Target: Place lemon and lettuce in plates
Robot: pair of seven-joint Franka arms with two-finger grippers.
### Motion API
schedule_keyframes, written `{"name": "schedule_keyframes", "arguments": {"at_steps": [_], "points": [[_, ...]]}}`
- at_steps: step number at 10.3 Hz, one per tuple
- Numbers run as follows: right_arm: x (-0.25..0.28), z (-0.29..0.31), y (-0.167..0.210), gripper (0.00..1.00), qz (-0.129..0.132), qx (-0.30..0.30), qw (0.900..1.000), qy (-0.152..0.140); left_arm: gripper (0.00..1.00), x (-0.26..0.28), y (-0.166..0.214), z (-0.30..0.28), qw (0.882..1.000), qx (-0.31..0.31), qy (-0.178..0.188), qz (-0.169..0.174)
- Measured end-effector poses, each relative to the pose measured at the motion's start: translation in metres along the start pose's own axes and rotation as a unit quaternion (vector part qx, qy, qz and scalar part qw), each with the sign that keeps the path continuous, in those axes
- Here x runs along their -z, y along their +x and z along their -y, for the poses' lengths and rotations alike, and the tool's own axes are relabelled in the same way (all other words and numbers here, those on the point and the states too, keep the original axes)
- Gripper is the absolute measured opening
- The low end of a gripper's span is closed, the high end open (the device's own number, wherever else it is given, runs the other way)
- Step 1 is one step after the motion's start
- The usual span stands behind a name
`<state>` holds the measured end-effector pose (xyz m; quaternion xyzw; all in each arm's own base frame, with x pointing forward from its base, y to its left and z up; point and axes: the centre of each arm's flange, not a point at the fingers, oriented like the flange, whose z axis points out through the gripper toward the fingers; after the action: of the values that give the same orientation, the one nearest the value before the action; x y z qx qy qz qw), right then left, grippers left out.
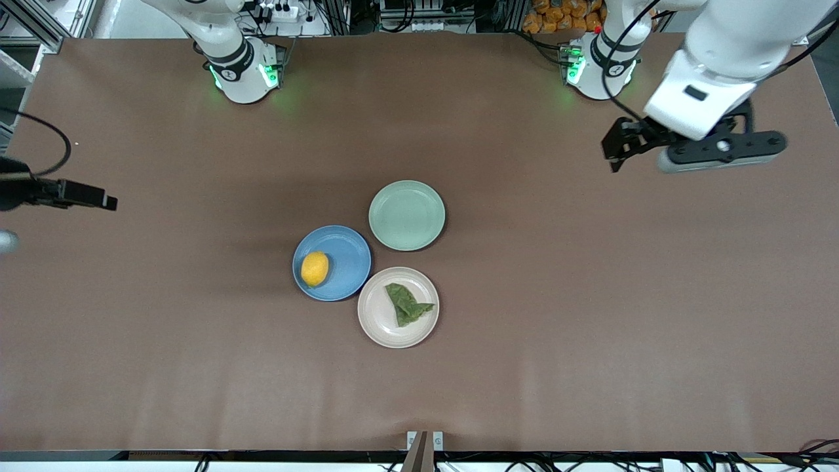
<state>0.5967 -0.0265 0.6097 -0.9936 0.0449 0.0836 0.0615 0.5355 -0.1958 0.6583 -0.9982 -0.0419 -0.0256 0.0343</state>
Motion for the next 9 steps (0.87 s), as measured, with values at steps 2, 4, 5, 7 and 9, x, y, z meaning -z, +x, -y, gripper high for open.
{"name": "schedule_keyframes", "arguments": {"at_steps": [2, 4, 5, 7, 9], "points": [[0.014, 0.005, -0.028, 1.00, -0.011, 0.002, 1.000, -0.009, 1.00, -0.005, 0.009, 0.031, 1.000, 0.009, -0.012, 0.013], [0.008, 0.011, -0.036, 1.00, -0.020, 0.006, 1.000, -0.019, 1.00, -0.015, 0.019, 0.061, 1.000, 0.001, -0.015, 0.024], [0.003, 0.017, -0.035, 1.00, -0.020, 0.012, 0.999, -0.024, 1.00, -0.017, 0.022, 0.071, 1.000, 0.004, -0.015, 0.026], [-0.004, 0.037, -0.033, 1.00, -0.028, 0.031, 0.998, -0.044, 1.00, -0.020, 0.024, 0.079, 0.999, 0.009, -0.015, 0.028], [-0.005, 0.046, -0.033, 1.00, -0.030, 0.039, 0.997, -0.053, 1.00, -0.021, 0.024, 0.078, 0.999, 0.007, -0.015, 0.029]]}}
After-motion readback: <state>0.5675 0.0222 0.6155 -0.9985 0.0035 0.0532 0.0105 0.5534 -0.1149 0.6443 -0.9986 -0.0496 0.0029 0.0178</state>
